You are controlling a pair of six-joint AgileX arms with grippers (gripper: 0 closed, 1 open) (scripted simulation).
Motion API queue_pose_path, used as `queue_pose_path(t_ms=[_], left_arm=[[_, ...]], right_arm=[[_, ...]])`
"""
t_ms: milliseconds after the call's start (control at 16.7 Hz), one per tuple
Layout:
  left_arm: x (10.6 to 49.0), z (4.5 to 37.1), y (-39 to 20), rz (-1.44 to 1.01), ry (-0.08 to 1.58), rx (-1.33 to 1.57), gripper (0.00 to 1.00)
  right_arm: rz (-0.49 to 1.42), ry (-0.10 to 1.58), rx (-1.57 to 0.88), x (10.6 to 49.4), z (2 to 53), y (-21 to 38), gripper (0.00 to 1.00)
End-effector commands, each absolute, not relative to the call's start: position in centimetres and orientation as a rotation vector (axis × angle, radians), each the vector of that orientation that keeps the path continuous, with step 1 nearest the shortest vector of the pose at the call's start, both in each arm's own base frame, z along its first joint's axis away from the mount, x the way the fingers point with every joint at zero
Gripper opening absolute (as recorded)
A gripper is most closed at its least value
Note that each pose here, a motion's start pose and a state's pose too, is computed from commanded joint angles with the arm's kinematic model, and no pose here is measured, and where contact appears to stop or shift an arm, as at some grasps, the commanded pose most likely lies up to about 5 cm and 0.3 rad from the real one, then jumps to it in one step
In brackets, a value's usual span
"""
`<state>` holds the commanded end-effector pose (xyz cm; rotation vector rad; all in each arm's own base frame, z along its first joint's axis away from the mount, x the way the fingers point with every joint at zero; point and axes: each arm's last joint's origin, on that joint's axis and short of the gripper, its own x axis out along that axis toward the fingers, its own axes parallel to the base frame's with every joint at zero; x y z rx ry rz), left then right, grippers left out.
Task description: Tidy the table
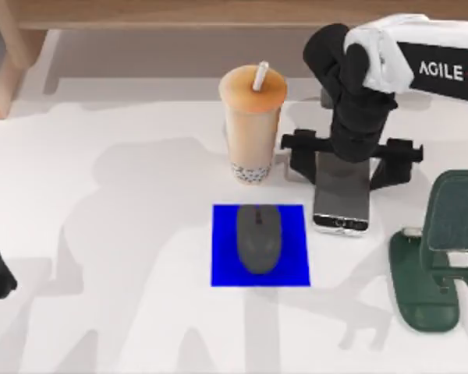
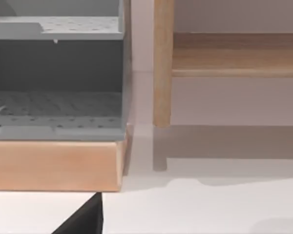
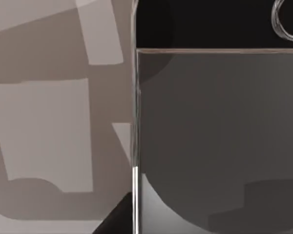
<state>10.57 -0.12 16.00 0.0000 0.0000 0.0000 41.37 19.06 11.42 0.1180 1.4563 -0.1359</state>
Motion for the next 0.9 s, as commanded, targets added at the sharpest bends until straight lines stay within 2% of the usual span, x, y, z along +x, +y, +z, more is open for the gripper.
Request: queue_pose_path(t_ms=[360, 600, 900], left_arm=[[10.6, 16.0, -0.1, 0.000, 0.000, 0.000, 1.00], [10.6, 16.0, -0.1, 0.000, 0.000, 0.000, 1.00], [10.6, 16.0, -0.1, 0.000, 0.000, 0.000, 1.00]], right_arm=[[-0.213, 1.498, 0.109, 41.2, 12.3, 17.5, 0.00], [-0.156, 1.464, 0.118, 41.3, 14.2, 18.6, 0.00], [-0.140, 1.457, 0.122, 41.4, 14.3, 18.9, 0.00]])
